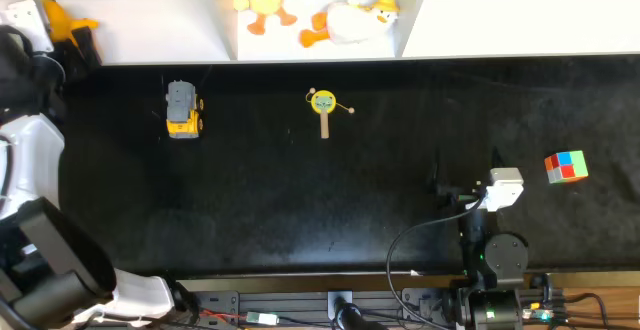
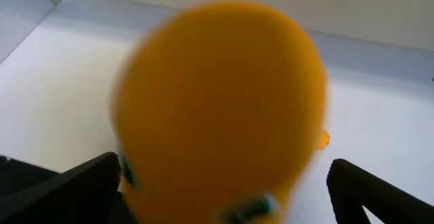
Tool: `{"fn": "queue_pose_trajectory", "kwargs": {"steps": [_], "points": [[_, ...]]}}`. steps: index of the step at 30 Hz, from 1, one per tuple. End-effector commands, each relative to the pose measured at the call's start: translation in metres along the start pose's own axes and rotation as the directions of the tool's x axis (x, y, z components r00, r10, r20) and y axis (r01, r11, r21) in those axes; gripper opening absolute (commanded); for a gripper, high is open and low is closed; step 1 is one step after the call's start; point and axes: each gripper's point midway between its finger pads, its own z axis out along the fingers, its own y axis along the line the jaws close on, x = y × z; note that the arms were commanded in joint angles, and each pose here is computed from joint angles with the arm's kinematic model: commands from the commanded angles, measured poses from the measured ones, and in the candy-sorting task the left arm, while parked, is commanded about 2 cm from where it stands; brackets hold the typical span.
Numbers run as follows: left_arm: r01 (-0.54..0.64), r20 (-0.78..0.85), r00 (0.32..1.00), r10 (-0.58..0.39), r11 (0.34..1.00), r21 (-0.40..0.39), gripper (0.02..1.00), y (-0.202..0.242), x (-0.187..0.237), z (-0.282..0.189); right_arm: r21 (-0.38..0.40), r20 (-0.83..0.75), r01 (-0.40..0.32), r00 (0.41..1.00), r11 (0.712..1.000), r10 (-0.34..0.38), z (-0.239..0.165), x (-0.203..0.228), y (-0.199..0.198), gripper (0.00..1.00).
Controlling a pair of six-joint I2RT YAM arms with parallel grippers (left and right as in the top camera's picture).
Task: Store Toys
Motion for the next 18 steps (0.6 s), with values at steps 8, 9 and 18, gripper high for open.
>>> {"fn": "queue_pose_trajectory", "kwargs": {"steps": [8, 9, 18], "points": [[0.006, -0.004, 1.000, -0.006, 1.000, 0.010, 0.998, -0.004, -0.002, -0.002, -0.010, -0.002, 0.000, 1.000, 1.000, 0.000, 0.000, 0.004, 0.002, 0.996], [0.006, -0.007, 1.000, -0.006, 1.000, 0.010, 0.998, -0.004, -0.002, -0.004, -0.010, -0.002, 0.000, 1.000, 1.000, 0.000, 0.000, 0.004, 0.002, 0.996], [0.009, -0.066, 0.998, -0.009, 1.000, -0.004, 0.998, -0.006, 0.003, -0.031, -0.010, -0.002, 0.000, 1.000, 1.000, 0.000, 0.000, 0.004, 0.002, 0.996]]}}
